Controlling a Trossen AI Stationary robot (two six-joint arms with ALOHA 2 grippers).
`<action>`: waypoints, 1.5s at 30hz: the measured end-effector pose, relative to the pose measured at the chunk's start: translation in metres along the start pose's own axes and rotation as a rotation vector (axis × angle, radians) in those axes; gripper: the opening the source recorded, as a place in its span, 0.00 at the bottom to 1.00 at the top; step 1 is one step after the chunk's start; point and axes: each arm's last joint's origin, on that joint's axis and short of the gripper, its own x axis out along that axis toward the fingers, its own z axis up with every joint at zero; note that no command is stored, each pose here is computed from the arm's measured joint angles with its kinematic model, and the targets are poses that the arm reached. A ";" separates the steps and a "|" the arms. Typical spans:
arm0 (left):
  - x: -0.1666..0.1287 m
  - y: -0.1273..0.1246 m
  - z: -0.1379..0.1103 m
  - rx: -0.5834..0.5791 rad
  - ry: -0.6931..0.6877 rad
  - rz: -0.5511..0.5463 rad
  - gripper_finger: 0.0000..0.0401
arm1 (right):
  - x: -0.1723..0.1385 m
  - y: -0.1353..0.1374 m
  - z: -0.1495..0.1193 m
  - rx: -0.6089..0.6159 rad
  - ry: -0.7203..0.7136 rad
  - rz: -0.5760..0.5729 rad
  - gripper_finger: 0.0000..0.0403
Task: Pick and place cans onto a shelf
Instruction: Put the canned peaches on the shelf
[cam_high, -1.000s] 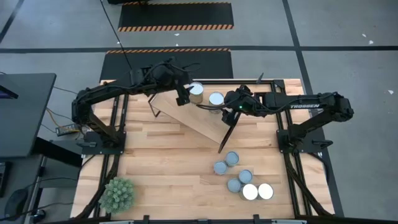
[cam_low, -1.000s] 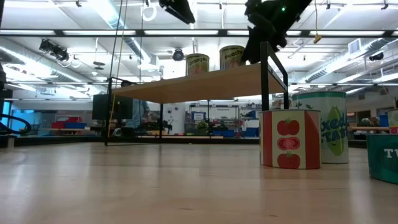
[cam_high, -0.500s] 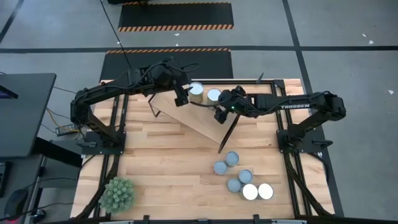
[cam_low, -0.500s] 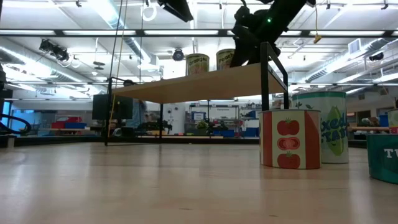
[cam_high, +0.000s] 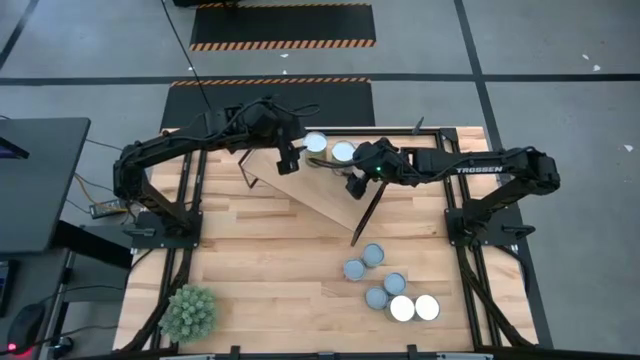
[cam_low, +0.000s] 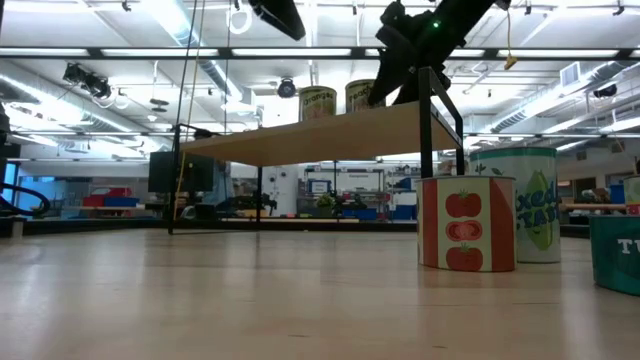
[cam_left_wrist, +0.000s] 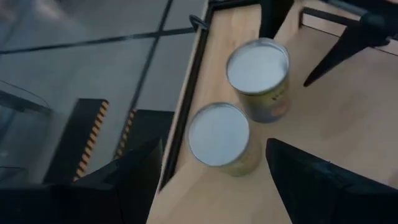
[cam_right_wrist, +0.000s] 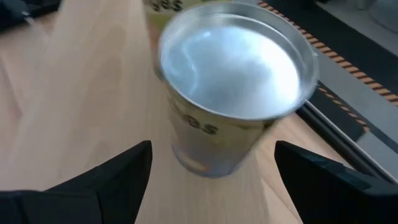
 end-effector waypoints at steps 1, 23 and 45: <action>0.002 0.001 -0.001 -0.006 0.004 -0.015 0.72 | 0.000 0.001 0.001 -0.001 -0.005 0.015 0.86; 0.065 0.006 -0.025 0.066 0.240 -0.159 0.72 | 0.001 0.003 0.004 -0.033 -0.036 0.048 0.86; 0.087 0.010 -0.026 0.209 0.300 -0.003 0.72 | 0.002 0.003 0.005 -0.072 -0.046 0.042 0.86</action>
